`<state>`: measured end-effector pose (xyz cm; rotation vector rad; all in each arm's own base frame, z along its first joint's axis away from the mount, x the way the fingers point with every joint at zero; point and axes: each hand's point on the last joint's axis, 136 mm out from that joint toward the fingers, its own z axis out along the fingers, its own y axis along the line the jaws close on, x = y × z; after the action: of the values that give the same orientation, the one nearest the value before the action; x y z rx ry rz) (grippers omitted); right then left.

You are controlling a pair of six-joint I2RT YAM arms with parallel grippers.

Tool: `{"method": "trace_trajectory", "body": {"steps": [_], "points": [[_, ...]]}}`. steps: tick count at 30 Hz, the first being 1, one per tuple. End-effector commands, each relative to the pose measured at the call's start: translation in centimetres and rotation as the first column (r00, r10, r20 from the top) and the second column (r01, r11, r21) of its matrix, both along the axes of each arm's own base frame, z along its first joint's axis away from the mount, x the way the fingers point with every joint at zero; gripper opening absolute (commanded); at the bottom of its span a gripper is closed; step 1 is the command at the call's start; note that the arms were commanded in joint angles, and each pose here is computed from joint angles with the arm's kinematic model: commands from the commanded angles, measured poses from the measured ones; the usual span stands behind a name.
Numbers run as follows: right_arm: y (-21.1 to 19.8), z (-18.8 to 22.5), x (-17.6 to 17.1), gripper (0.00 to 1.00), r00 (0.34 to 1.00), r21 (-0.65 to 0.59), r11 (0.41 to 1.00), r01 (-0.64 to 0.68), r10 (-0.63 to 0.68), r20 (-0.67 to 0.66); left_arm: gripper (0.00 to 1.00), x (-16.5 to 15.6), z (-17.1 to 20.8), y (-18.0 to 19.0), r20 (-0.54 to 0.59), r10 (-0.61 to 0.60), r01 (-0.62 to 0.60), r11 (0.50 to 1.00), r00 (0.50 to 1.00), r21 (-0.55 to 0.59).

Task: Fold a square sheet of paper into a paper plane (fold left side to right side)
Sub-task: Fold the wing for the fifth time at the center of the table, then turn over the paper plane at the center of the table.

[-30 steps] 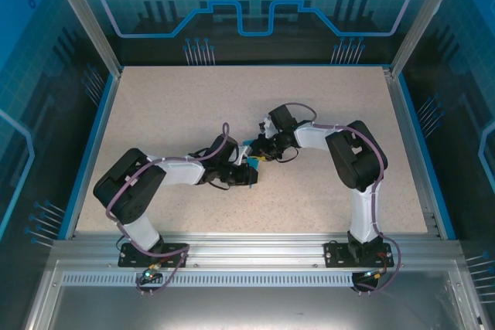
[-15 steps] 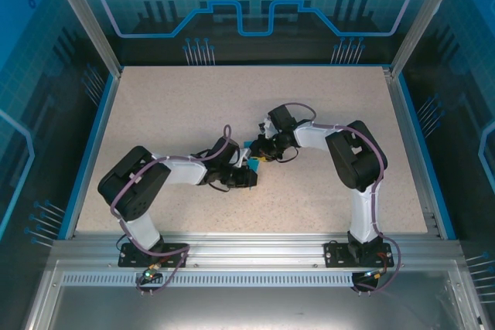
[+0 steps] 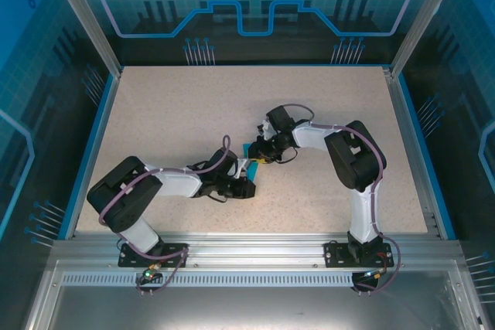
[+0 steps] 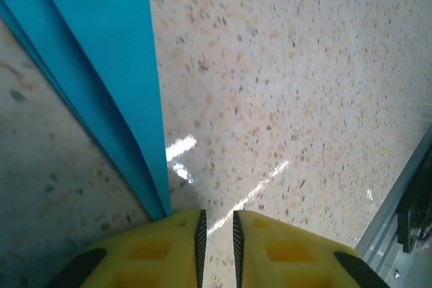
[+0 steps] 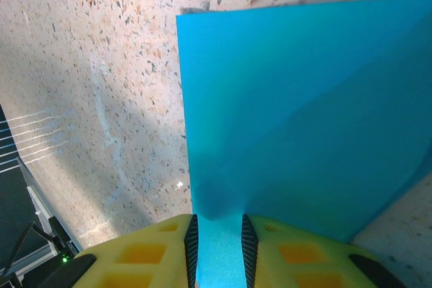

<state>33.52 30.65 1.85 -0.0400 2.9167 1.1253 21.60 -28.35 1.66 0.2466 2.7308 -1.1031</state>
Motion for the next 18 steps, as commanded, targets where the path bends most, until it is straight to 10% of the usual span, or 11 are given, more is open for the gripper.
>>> {"method": "trace_trajectory", "body": {"steps": [1,9,18], "points": [[-0.4,-1.1,0.0,0.27,1.000,-0.049,0.999,-0.009,0.009,0.009,0.22,-4.0,-2.3,2.0,-0.138,0.001,0.009,0.997,0.990,0.075],[-2.4,7.2,1.5,0.41,0.975,-0.150,0.989,-0.011,0.044,0.217,0.43,-0.3,5.8,3.2,0.153,0.061,-0.074,0.993,0.986,0.087],[-6.2,8.4,-1.3,0.60,0.976,-0.414,0.909,0.050,0.045,0.215,0.75,3.9,11.5,10.5,0.477,0.322,-0.441,0.883,0.818,0.161]]}}
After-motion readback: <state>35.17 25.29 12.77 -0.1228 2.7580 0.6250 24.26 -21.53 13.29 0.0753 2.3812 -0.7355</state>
